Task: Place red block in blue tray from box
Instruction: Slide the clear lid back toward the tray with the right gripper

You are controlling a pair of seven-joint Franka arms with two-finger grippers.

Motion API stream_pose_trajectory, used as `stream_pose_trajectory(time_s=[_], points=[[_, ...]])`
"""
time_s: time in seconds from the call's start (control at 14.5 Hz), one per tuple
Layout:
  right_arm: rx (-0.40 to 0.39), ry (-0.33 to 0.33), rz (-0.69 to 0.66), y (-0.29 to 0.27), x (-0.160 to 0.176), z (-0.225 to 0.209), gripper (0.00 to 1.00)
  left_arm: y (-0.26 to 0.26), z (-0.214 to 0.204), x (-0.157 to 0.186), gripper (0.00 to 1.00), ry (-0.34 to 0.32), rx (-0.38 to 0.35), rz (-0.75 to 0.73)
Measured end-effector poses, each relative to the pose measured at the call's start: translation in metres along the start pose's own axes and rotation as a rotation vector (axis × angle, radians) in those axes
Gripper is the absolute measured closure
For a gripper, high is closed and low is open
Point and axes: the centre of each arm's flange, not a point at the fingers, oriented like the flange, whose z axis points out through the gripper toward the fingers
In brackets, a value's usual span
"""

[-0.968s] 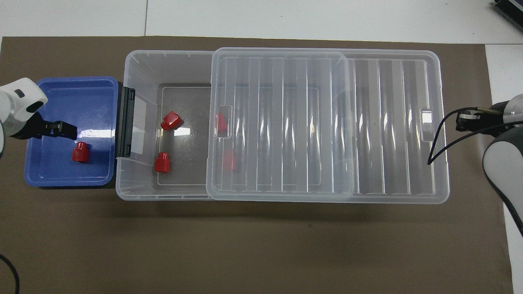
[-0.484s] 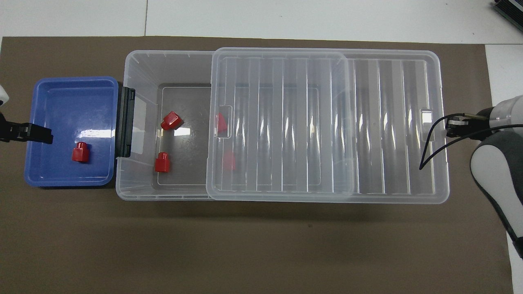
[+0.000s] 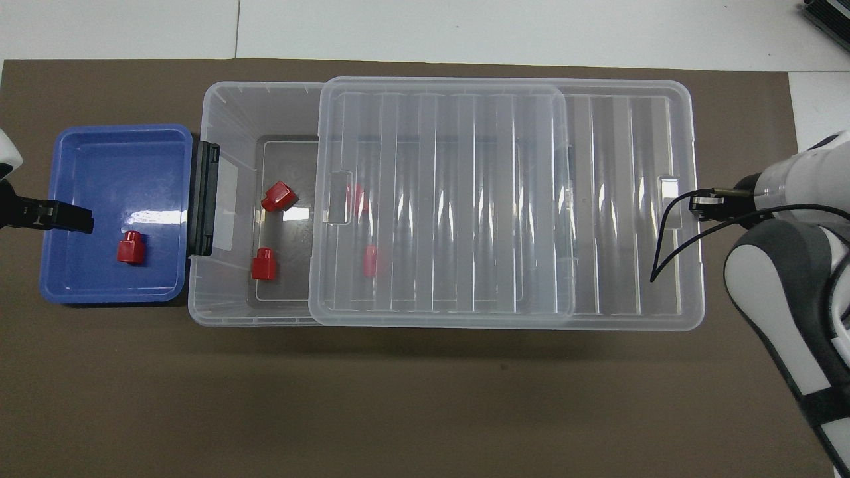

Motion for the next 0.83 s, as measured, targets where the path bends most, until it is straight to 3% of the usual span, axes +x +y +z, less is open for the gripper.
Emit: stream_pose_trajectory(time_s=[0.55, 0.83], points=[[0.014, 0.001, -0.169, -0.08, -0.017, -0.002, 0.99, 0.013, -0.002, 0.002, 0.0, 0.005, 0.0, 0.02], [0.06, -0.011, -0.181, -0.103, -0.025, -0.002, 0.99, 0.019, -0.003, 0.003, 0.0, 0.007, 0.0, 0.031]])
